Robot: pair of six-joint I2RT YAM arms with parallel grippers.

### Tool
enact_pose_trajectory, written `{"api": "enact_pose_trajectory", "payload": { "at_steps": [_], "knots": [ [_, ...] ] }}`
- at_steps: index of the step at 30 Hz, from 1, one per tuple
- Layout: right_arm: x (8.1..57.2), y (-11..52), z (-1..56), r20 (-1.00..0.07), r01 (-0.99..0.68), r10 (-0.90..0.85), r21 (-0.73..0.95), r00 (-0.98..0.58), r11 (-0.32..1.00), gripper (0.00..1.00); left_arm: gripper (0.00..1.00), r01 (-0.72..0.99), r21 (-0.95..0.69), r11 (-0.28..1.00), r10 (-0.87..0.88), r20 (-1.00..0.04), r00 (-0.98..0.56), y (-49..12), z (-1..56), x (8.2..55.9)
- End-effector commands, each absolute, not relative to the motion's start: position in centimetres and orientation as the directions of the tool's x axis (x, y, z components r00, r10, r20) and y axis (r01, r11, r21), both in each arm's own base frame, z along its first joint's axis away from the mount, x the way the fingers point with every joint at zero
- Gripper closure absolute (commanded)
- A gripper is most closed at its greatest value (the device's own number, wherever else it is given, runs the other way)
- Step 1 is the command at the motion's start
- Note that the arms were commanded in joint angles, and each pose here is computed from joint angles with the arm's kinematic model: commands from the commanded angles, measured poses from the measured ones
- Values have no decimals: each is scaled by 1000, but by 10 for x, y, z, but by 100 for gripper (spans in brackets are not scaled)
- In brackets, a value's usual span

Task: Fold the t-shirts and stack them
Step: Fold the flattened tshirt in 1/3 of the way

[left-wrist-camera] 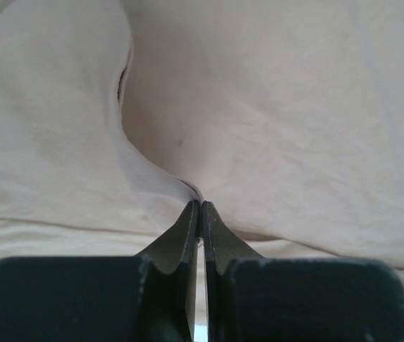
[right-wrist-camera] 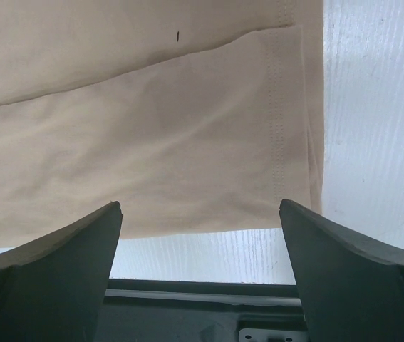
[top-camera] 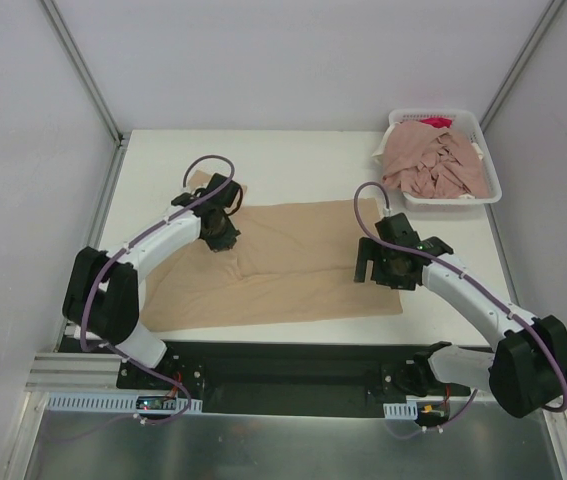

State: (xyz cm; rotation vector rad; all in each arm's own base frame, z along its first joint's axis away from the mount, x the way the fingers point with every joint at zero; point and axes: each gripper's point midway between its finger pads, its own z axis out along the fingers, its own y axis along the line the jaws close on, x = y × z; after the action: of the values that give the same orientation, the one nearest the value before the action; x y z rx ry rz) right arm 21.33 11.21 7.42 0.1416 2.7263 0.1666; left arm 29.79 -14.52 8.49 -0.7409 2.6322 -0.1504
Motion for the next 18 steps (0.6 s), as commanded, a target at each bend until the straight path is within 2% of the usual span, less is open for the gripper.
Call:
{"api": "enact_pose_trajectory", "payload": {
  "at_steps": [1,4,5,7,8,9,14,18],
  "knots": [
    [219,105,87,-429,80,130,133,-894,988,3,100,-417,-199,887,-462,-404,-790,-164,91,333],
    [219,102,89,-433,82,130,128,-892,988,3,100,-393,-186,901,-435,-392,-811,-174,83,348],
    [219,101,89,-434,81,127,123,-892,989,3,93,-387,-186,903,-430,-384,-817,-177,81,350],
    [221,98,92,-440,87,130,116,-889,989,3,65,-371,-185,910,-415,-371,-831,-183,76,354],
    [221,96,92,-443,89,128,108,-887,990,3,47,-369,-183,911,-411,-371,-833,-183,76,355],
    [221,95,93,-445,90,128,106,-886,990,3,22,-367,-167,915,-403,-374,-835,-182,72,357],
    [237,98,110,-480,74,118,110,-869,991,3,2,-310,-185,932,-361,-435,-825,-184,95,373],
    [264,107,132,-519,36,89,110,-850,993,3,1,-272,-201,941,-338,-524,-782,-176,132,396]
  ]
}}
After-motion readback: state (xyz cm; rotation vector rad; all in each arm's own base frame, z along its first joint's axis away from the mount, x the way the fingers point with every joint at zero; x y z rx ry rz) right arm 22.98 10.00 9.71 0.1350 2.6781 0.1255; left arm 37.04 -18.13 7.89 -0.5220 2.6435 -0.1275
